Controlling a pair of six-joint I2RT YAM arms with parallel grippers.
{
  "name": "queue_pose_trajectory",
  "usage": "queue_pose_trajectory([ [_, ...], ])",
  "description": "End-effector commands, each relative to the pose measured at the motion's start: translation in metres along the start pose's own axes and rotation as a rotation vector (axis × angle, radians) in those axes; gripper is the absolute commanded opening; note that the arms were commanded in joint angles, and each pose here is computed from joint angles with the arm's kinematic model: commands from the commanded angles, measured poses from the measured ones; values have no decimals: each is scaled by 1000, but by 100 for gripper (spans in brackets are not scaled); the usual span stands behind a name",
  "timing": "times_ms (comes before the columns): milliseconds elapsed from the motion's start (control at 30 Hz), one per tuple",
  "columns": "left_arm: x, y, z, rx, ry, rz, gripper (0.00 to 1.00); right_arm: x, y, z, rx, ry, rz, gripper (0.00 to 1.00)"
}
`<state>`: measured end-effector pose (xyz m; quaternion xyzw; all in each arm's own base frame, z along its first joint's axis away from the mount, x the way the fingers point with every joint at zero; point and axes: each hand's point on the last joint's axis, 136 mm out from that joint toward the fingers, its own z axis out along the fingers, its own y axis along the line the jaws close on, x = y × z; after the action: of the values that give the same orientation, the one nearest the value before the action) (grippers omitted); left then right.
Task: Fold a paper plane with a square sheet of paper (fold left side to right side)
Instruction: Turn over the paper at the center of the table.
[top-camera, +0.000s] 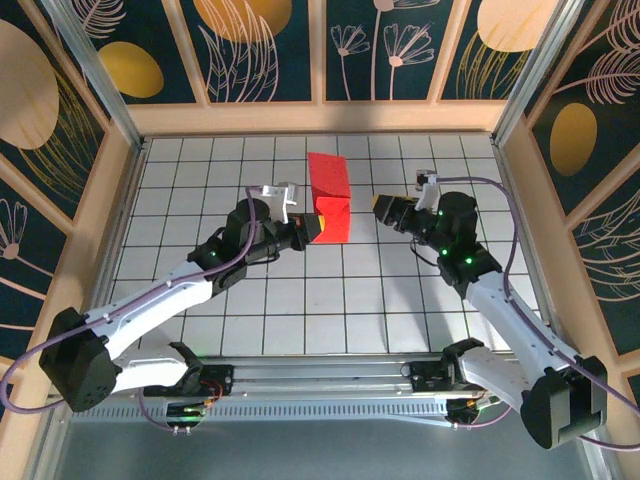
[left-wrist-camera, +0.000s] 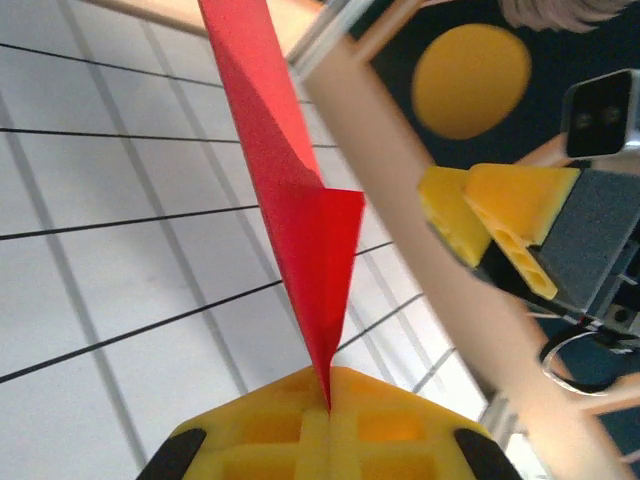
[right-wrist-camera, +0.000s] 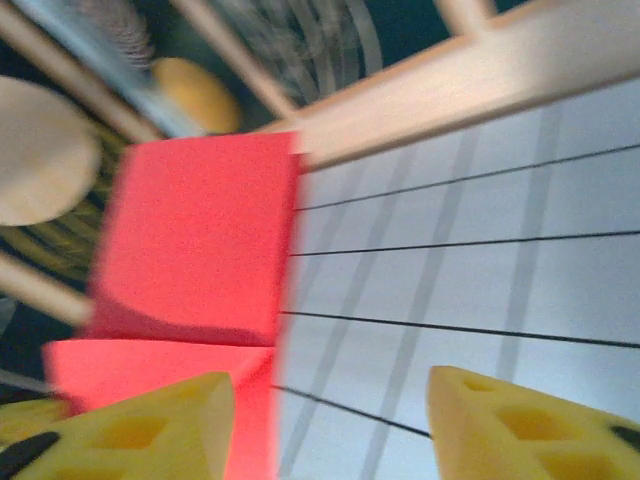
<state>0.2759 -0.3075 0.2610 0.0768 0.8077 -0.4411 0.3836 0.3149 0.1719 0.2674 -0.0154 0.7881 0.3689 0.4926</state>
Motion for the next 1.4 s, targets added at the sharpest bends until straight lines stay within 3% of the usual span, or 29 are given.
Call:
queue_pose_trajectory([
  [0, 15, 40, -14, -303, 98, 107, 0, 13, -65, -22, 347, 40, -79, 62],
  [233, 21, 88, -39, -861, 180, 268, 0, 21, -102, -47, 484, -12, -48, 79],
  [367, 31, 107, -45, -1142, 257, 383, 0, 26, -114, -54, 510, -16, -29, 81],
  [467, 43, 117, -37, -1270, 305, 449, 0, 29, -119, -56, 516, -16, -29, 82],
  [667, 73, 128, -1, -1281, 371, 431, 0, 28, -126, -62, 517, -39, -28, 82],
  [833, 113, 144, 28, -1260, 494, 376, 0, 29, -127, -62, 483, -35, -20, 82],
  [1033, 145, 148, 58, -1188, 586, 305, 0, 30, -132, -62, 466, -24, -16, 82],
  [1367, 168, 124, 108, -967, 637, 185, 30, 35, -135, -63, 440, 7, -2, 82],
])
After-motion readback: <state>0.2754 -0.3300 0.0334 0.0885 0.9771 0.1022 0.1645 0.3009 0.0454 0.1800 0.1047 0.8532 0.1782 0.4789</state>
